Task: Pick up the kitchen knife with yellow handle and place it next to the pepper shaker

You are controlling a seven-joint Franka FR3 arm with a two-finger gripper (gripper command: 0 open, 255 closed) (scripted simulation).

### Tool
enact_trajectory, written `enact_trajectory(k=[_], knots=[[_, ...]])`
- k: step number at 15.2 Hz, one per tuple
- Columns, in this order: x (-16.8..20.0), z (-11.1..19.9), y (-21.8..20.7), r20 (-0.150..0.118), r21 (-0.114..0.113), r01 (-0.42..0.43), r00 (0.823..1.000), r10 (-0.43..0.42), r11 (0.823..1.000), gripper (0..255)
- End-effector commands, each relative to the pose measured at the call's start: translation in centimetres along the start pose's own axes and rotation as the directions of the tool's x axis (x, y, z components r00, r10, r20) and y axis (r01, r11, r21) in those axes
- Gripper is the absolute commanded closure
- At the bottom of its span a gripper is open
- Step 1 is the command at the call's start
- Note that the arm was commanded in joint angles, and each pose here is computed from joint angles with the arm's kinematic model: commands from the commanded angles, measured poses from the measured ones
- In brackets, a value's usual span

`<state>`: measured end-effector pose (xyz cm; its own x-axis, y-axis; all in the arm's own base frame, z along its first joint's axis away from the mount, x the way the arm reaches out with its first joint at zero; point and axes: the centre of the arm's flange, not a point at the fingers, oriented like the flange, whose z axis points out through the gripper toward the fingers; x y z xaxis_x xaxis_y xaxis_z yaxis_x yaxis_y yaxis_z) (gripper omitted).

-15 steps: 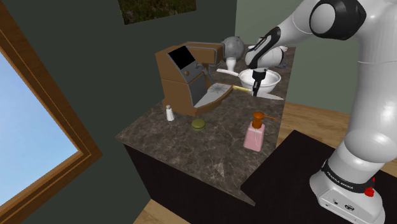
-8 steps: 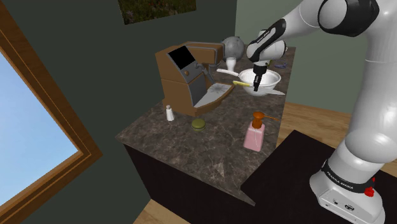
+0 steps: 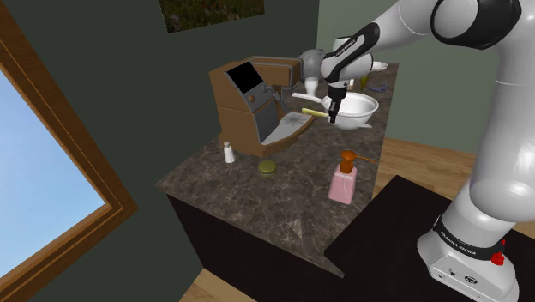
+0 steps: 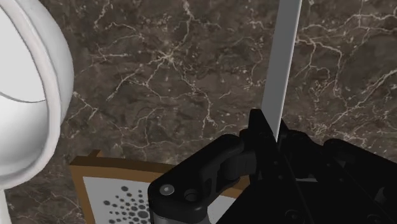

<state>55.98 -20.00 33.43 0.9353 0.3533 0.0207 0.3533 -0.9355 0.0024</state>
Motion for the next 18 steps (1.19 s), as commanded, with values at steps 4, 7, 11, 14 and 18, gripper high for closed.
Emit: enact_trajectory(k=[4, 7, 11, 14, 18], knots=[[4.3, 0.1, -4.8, 0.000, 0.000, -0.001, 1.000, 0.001, 1.000, 255], [7.0, 0.2, -7.7, 0.000, 0.000, -0.001, 1.000, 0.001, 1.000, 255], [10.7, 0.2, -11.5, 0.000, 0.000, -0.001, 1.000, 0.001, 1.000, 255], [13.4, 0.3, -14.4, 0.000, 0.000, -0.001, 1.000, 0.001, 1.000, 255], [17.0, 0.3, -18.2, 0.000, 0.000, -0.001, 1.000, 0.001, 1.000, 255]])
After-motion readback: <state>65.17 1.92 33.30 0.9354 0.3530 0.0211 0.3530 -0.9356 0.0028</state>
